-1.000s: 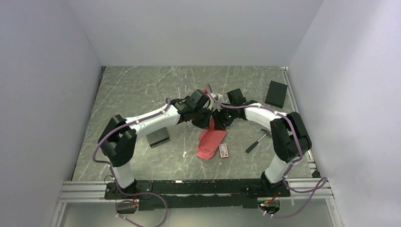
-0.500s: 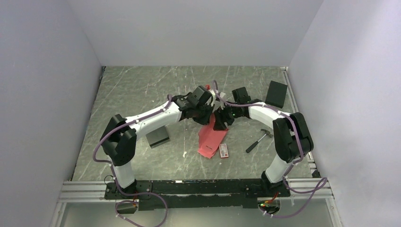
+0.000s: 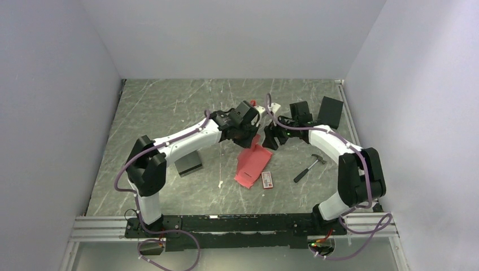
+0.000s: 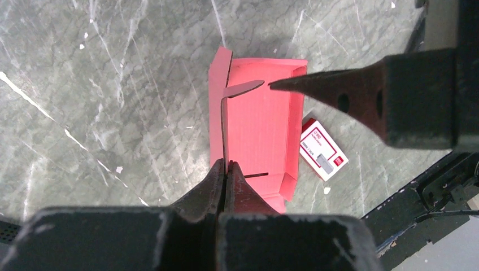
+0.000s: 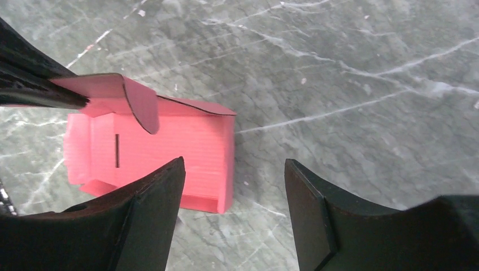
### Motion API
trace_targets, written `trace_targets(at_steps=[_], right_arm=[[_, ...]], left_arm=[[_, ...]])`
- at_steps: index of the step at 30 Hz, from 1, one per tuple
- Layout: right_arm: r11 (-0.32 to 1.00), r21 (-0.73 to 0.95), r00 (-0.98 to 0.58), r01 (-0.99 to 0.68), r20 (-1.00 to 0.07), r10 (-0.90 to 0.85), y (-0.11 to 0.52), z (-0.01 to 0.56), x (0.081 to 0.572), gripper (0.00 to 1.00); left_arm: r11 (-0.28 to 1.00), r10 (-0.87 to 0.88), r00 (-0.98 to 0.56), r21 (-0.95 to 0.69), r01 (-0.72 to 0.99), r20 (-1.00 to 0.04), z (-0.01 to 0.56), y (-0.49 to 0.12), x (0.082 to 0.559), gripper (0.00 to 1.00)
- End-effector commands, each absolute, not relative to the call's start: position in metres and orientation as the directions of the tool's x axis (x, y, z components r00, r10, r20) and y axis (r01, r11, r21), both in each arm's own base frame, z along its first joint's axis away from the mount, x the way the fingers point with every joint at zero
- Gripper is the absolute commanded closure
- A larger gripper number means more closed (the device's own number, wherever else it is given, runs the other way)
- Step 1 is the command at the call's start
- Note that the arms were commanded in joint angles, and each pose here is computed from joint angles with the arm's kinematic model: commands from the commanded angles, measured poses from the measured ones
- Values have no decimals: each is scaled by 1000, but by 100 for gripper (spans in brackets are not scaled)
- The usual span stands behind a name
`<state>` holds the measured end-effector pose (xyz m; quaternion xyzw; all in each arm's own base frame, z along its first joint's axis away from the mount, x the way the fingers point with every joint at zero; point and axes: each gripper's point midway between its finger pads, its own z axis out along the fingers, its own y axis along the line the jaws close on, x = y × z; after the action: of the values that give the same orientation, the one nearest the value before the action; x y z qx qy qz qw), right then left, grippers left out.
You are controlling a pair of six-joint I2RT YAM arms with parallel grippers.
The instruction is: Fold the paper box
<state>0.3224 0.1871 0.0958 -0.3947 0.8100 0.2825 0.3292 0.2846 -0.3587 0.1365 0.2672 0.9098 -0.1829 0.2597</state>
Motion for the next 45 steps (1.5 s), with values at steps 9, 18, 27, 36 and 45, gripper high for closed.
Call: trace_targets(at_steps=[9, 18, 27, 36, 45], right_arm=[[327, -139, -64, -935, -838, -541, 187, 100, 316, 38], [309, -208, -31, -928, -784, -620, 193, 80, 319, 47], [305, -201, -42, -931, -769, -638, 191, 71, 319, 47], [310, -151, -68, -939, -800, -596, 191, 73, 318, 46], [319, -142, -97, -937, -773, -628, 191, 65, 322, 52]], left_arm=[[809, 341, -734, -215, 548, -587, 149, -361, 287, 100], [809, 329, -733, -222, 544, -596, 151, -361, 287, 100], [815, 316, -737, -226, 533, -598, 146, -356, 288, 100], [816, 299, -738, -239, 527, -605, 146, -352, 286, 100], [807, 282, -731, -258, 531, -621, 153, -353, 285, 100]])
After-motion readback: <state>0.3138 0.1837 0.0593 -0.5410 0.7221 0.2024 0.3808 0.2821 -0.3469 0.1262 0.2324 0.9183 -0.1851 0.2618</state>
